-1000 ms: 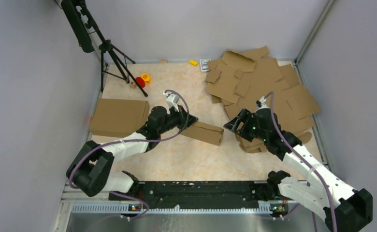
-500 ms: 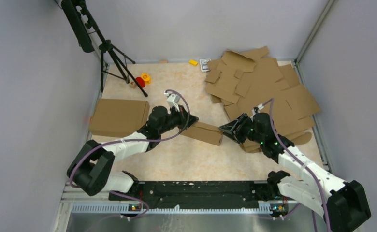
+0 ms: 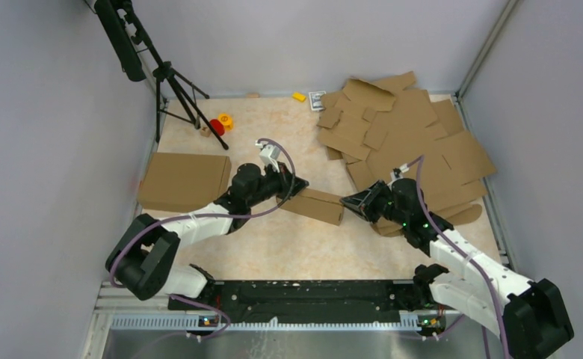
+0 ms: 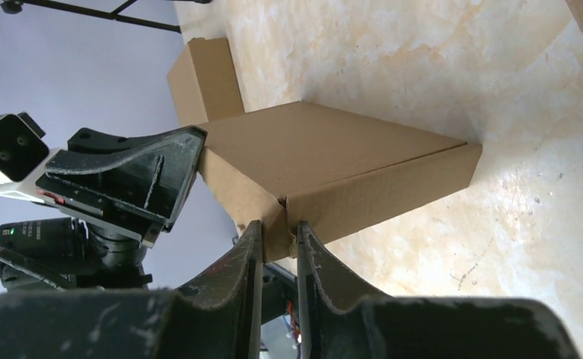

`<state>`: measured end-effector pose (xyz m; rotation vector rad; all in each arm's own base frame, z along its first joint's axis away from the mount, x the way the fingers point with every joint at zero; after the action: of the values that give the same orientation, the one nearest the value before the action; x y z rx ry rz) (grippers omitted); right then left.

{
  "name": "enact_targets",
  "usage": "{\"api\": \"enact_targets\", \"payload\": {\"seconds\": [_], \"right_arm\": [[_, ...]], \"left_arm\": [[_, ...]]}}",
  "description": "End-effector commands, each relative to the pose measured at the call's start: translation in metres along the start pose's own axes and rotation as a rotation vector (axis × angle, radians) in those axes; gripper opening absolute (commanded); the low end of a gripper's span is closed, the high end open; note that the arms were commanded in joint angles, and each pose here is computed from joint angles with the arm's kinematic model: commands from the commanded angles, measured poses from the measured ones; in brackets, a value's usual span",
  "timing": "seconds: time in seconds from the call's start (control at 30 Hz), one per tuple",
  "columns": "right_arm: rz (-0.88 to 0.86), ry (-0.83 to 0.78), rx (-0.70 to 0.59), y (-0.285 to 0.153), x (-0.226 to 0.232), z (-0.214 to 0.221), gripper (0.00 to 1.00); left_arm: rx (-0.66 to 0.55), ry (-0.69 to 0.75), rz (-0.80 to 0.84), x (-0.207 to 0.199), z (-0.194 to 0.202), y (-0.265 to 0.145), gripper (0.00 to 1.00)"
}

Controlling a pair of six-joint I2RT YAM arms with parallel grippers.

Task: Fold the paper box
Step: Close the paper box at the center of the board.

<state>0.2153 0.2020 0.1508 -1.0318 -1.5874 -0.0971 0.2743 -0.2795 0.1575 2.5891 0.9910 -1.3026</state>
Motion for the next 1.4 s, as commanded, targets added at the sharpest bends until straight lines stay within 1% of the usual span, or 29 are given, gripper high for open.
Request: {"api": "enact_targets", "payload": {"seconds": [0.0,0.07,0.13,0.23,0.33,0.37,0.4,0.53,0.7,0.77,0.83,0.87,0.97,1.03,1.1,1.2,1.23,1.3,1.37], "right_arm": [[0.068,-0.005,-0.007,0.007,-0.026,0.005,0.09],[0.076,-0.008,-0.001,0.008,-0.031,0.006,0.06],[0.09,-0.018,0.003,0.009,-0.036,0.008,0.06],[0.113,-0.054,-0.001,0.01,-0.043,0.008,0.12],[0.168,-0.113,-0.002,0.008,-0.053,0.007,0.14],[0.192,-0.131,-0.003,0.007,-0.058,0.007,0.14],[0.245,-0.179,-0.002,0.004,-0.067,0.006,0.12],[0.257,-0.197,0.01,0.005,-0.078,0.011,0.13],[0.306,-0.247,0.013,0.004,-0.097,0.017,0.24],[0.285,-0.257,0.022,0.006,-0.098,0.02,0.35],[0.274,-0.261,0.04,0.008,-0.1,0.024,0.4],[0.273,-0.261,0.049,0.009,-0.101,0.026,0.4],[0.26,-0.241,0.062,0.011,-0.105,0.032,0.36],[0.248,-0.225,0.058,0.012,-0.108,0.034,0.36],[0.241,-0.231,0.051,0.012,-0.105,0.032,0.38],[0.22,-0.263,0.019,0.011,-0.087,0.019,0.45],[0.213,-0.285,0.007,0.009,-0.078,0.014,0.5],[0.213,-0.344,-0.023,0.004,-0.061,0.0,0.65],[0.222,-0.416,-0.064,-0.003,-0.046,-0.016,0.73]], "left_arm": [[0.14,-0.028,-0.118,0.031,0.041,-0.003,0.0],[0.142,-0.028,-0.12,0.031,0.042,-0.003,0.0],[0.144,-0.028,-0.123,0.032,0.043,-0.002,0.0],[0.149,-0.025,-0.123,0.032,0.045,-0.002,0.0],[0.153,-0.026,-0.126,0.033,0.047,-0.001,0.0],[0.152,-0.026,-0.127,0.033,0.047,-0.001,0.0],[0.153,-0.024,-0.127,0.032,0.047,-0.001,0.0],[0.155,-0.023,-0.127,0.031,0.048,0.0,0.0],[0.16,-0.023,-0.128,0.031,0.051,0.0,0.0],[0.161,-0.023,-0.129,0.031,0.051,0.001,0.0],[0.163,-0.021,-0.126,0.03,0.052,0.001,0.0],[0.162,-0.02,-0.126,0.029,0.052,0.001,0.0],[0.163,-0.018,-0.126,0.029,0.051,0.002,0.0],[0.163,-0.018,-0.126,0.029,0.051,0.001,0.0],[0.162,-0.017,-0.127,0.028,0.051,0.001,0.0],[0.161,-0.013,-0.128,0.028,0.051,0.0,0.0],[0.162,-0.012,-0.129,0.028,0.051,0.0,0.0],[0.162,-0.009,-0.13,0.027,0.05,0.0,0.0],[0.161,-0.006,-0.13,0.027,0.049,-0.001,0.0]]}}
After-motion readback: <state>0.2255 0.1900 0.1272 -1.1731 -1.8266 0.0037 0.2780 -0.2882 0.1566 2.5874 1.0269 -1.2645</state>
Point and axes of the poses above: each gripper's point midway between its finger pads, its own y axis out along the fingers, its own x axis along the line the jaws close on, z = x × y, the point moved 2 cm from there along -y, back along the fingers, and after that the axes turned 11 degrees about -y, right-handed, at the moved point
